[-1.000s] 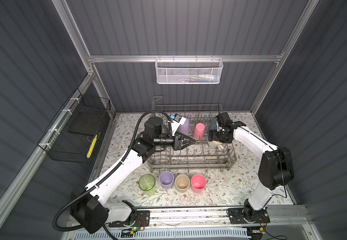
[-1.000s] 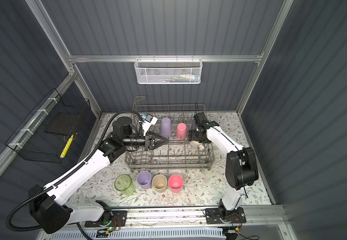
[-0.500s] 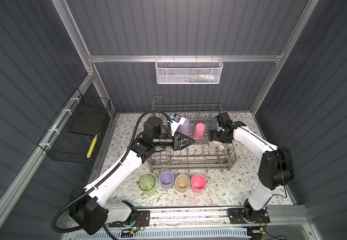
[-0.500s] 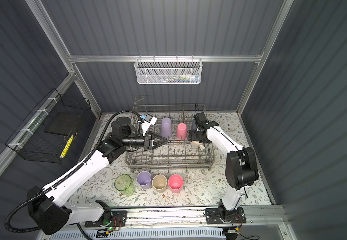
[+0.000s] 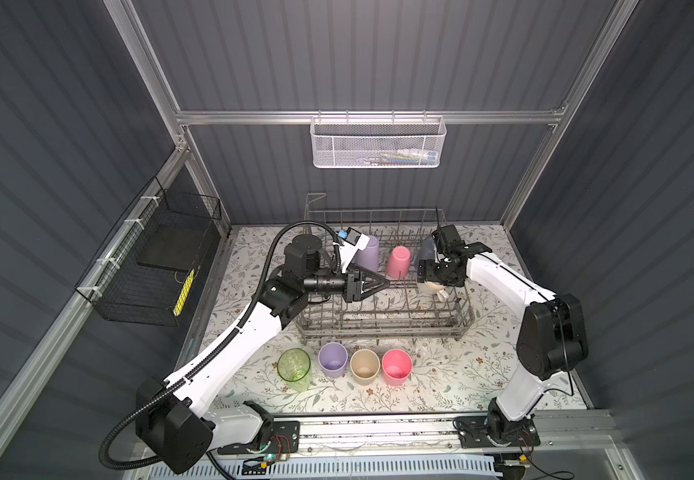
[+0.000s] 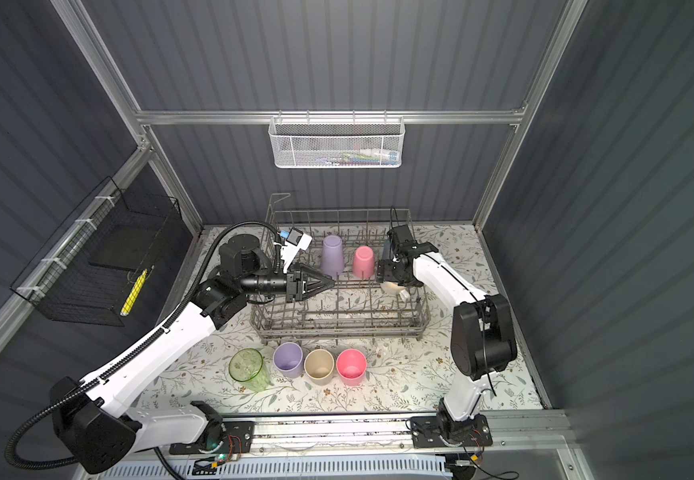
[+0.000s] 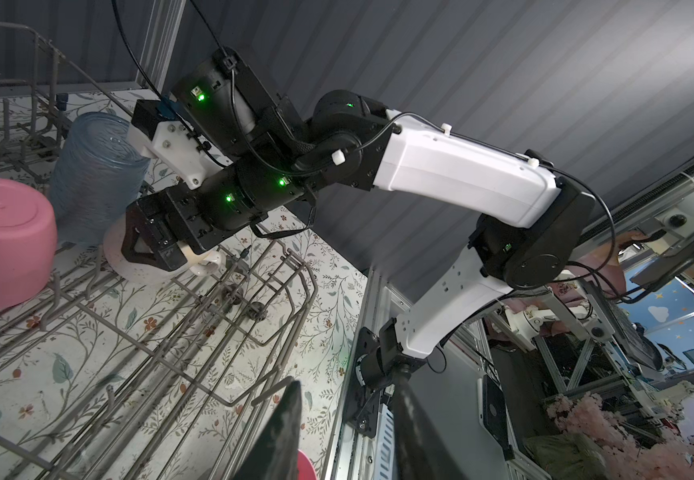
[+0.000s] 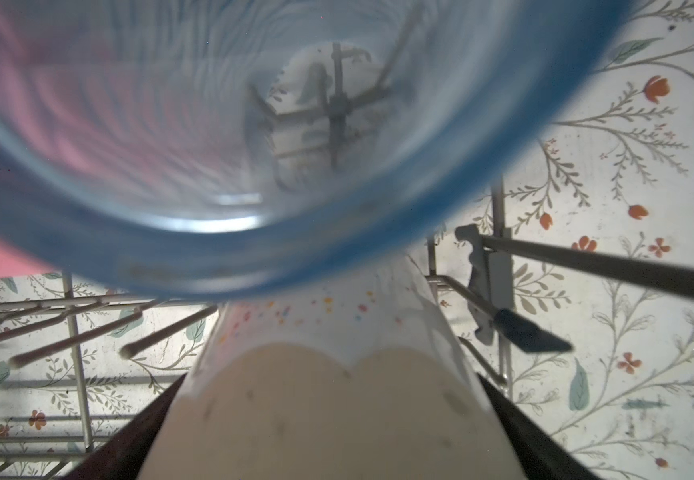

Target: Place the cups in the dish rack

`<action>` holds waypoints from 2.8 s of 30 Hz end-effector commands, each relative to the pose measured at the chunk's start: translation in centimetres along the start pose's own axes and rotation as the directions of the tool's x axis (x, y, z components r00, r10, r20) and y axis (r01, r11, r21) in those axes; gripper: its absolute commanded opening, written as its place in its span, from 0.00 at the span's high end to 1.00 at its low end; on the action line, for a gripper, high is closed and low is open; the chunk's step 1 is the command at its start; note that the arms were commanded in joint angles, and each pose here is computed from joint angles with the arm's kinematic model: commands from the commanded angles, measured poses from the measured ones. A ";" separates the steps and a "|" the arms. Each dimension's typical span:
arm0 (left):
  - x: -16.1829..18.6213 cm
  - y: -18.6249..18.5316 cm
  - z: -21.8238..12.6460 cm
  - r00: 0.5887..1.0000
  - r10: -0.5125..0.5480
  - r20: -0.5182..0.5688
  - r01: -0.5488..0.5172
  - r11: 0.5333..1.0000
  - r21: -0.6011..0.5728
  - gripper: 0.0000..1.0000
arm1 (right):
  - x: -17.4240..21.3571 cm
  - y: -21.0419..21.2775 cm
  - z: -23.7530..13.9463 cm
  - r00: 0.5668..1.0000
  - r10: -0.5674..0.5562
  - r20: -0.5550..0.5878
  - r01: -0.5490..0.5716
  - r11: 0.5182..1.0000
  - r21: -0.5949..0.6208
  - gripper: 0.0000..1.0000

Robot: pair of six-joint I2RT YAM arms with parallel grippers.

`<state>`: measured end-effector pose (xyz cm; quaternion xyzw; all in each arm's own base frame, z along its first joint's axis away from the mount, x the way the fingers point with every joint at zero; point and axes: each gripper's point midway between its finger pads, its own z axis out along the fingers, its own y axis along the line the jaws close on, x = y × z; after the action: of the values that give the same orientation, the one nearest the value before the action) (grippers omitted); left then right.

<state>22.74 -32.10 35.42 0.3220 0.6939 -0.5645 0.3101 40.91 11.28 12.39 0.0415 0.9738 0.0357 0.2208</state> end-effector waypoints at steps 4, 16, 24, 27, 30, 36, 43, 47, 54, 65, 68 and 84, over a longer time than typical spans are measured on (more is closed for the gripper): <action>0.6 -0.7 -0.5 1.000 0.025 -0.008 -0.025 1.000 0.012 0.63 | -1.4 -1.5 -1.7 0.998 0.036 0.059 -0.040 0.998 0.052 0.04; 0.8 -0.6 -0.5 1.000 0.025 -0.010 -0.025 1.000 0.011 0.63 | -1.8 -1.8 -2.8 0.995 0.044 0.088 -0.050 0.997 0.059 0.01; 0.8 -0.5 -0.4 1.000 0.023 -0.011 -0.023 1.000 0.011 0.63 | -2.1 -1.8 -4.0 0.991 0.054 0.123 -0.060 0.997 0.046 0.01; 0.7 -0.4 -0.4 1.000 0.023 -0.011 -0.023 1.000 0.010 0.63 | -2.2 -1.6 -4.9 0.989 0.058 0.133 -0.061 0.998 0.023 0.01; 0.7 -0.3 -0.3 1.000 0.022 -0.010 -0.022 1.000 0.007 0.63 | -2.4 -1.2 -6.3 0.985 0.065 0.159 -0.064 0.998 -0.010 0.01; 0.5 0.1 -0.1 1.000 0.020 -0.008 -0.020 1.000 -0.002 0.63 | -3.2 -0.9 -10.6 0.967 0.077 0.245 -0.061 0.996 -0.070 0.01; 0.2 0.5 0.1 1.000 0.014 -0.004 -0.014 1.000 -0.017 0.63 | -3.3 1.1 -17.0 0.918 0.060 0.391 0.040 0.969 -0.244 0.01; 0.2 0.9 0.1 1.000 0.015 -0.006 -0.016 0.999 -0.040 0.63 | -1.7 3.0 -19.2 0.909 0.034 0.415 0.125 0.928 -0.351 0.02; 1.1 2.7 0.1 0.998 0.011 -0.067 -0.019 0.991 -0.131 0.60 | 3.3 4.6 -20.2 0.918 -0.011 0.396 0.205 0.868 -0.452 0.12; 4.1 0.7 0.3 0.936 0.241 -0.256 -0.315 0.898 -0.306 0.58 | 6.2 2.8 -18.8 0.920 0.019 0.393 0.164 0.889 -0.427 0.18; 5.4 -0.9 1.3 0.896 0.293 -0.333 -0.396 0.868 -0.300 0.58 | 5.7 2.1 -18.8 0.914 0.044 0.403 0.132 0.907 -0.399 0.16; 17.0 -3.5 7.1 0.612 0.368 -0.699 -0.619 0.773 -0.135 0.56 | 5.3 -6.0 -18.8 0.813 0.375 0.446 -0.217 0.906 -0.364 0.12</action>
<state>10.47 -38.58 24.95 0.5884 0.7242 -0.2266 0.2793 27.57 5.06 26.51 0.1507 0.8547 0.1834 0.4616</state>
